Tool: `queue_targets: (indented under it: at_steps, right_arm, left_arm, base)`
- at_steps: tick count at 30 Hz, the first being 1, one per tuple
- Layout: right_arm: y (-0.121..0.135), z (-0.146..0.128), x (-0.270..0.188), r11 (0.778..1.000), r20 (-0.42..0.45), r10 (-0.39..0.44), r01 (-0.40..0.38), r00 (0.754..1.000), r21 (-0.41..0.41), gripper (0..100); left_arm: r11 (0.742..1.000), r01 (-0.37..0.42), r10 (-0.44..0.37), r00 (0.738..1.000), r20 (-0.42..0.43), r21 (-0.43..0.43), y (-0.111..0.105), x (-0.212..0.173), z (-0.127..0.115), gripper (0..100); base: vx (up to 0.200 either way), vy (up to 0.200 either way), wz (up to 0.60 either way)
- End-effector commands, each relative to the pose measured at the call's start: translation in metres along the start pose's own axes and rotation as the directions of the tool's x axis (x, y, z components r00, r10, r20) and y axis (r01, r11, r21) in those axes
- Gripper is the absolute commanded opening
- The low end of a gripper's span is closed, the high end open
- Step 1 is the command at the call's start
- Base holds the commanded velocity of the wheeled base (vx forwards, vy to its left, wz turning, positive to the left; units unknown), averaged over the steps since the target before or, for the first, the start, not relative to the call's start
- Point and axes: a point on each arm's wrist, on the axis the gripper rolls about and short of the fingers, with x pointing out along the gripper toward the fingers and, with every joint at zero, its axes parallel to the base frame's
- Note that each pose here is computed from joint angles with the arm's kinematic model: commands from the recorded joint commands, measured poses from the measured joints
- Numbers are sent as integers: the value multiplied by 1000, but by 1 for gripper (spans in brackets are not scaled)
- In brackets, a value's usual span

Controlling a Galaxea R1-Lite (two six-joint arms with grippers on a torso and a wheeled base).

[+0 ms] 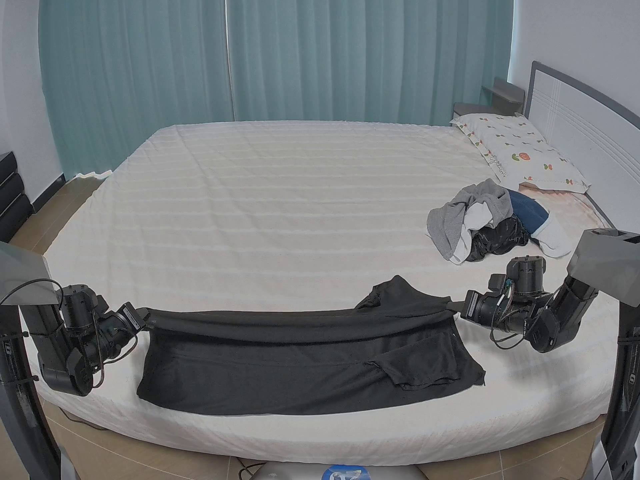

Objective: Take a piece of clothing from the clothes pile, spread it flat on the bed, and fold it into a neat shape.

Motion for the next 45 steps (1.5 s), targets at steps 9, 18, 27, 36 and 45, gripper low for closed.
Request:
queue_targets:
  at_steps: [9,18,27,36,45]
  right_arm:
    - [0,21,45,1000,200,16,-21,980,21,0]
    - [19,25,80,1000,289,0,3,957,-8,0]
    - [30,34,92,1000,390,-23,29,921,-11,0]
    - [24,29,81,999,342,-33,37,939,-7,0]
    - [10,23,51,1000,236,-22,26,972,-14,0]
  left_arm:
    - [995,94,-88,985,148,-36,-10,41,29,0]
    - [984,149,-128,972,198,-94,-16,58,40,0]
    - [989,90,-64,976,208,-118,-4,68,31,0]
    - [979,105,-67,975,214,-174,-5,65,34,0]
    - [979,110,-87,986,139,-170,-3,40,28,0]
  base:
    - [0,0,0]
    - [0,0,0]
    - [0,0,0]
    - [0,0,0]
    - [0,0,0]
